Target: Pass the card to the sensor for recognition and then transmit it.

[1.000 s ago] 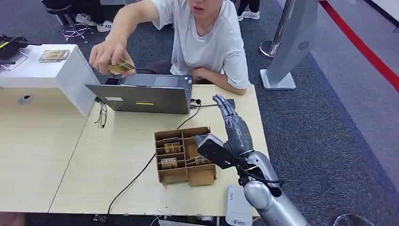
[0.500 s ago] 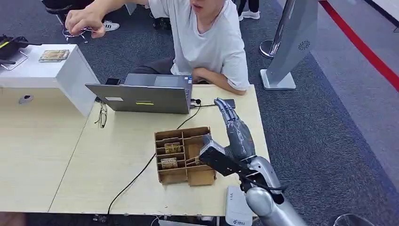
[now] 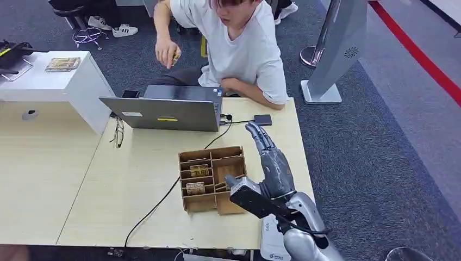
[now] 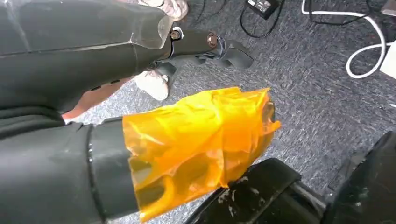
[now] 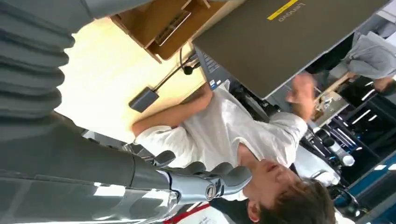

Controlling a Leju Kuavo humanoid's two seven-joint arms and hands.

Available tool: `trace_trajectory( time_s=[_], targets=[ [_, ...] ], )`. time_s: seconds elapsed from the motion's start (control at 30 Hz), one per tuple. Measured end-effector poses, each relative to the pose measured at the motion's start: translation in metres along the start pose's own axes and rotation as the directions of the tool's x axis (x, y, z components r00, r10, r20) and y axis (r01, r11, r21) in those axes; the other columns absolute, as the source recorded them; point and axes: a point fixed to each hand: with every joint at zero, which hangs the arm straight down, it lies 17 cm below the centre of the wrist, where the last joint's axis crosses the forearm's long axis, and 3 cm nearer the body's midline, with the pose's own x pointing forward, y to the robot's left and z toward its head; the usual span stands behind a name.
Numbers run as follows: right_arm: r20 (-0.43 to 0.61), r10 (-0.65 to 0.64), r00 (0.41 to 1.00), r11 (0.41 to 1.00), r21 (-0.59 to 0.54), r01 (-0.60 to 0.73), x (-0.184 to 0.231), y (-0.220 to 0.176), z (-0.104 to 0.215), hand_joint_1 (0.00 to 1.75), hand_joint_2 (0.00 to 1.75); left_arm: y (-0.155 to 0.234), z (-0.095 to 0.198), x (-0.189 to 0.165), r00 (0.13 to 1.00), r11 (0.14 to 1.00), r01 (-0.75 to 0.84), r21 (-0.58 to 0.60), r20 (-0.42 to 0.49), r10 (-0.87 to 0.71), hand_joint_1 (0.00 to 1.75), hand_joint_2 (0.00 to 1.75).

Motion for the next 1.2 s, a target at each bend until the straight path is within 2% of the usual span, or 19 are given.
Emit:
trace_trajectory(
  time_s=[0.83,1.2],
  targets=[
    [-0.064,0.098,0.993,0.994,0.052,-0.094,-0.016,0.027,-0.018,0.00,1.75,0.005,-0.002,0.006,0.999,0.999,0.037,-0.006,0.008,-0.037,0.00,0.00],
    [-0.111,0.219,0.969,0.974,0.076,-0.211,-0.039,0.037,-0.018,0.00,1.75,0.008,-0.003,0.010,0.999,0.999,0.046,-0.005,0.013,-0.046,0.00,0.00]
  ],
)
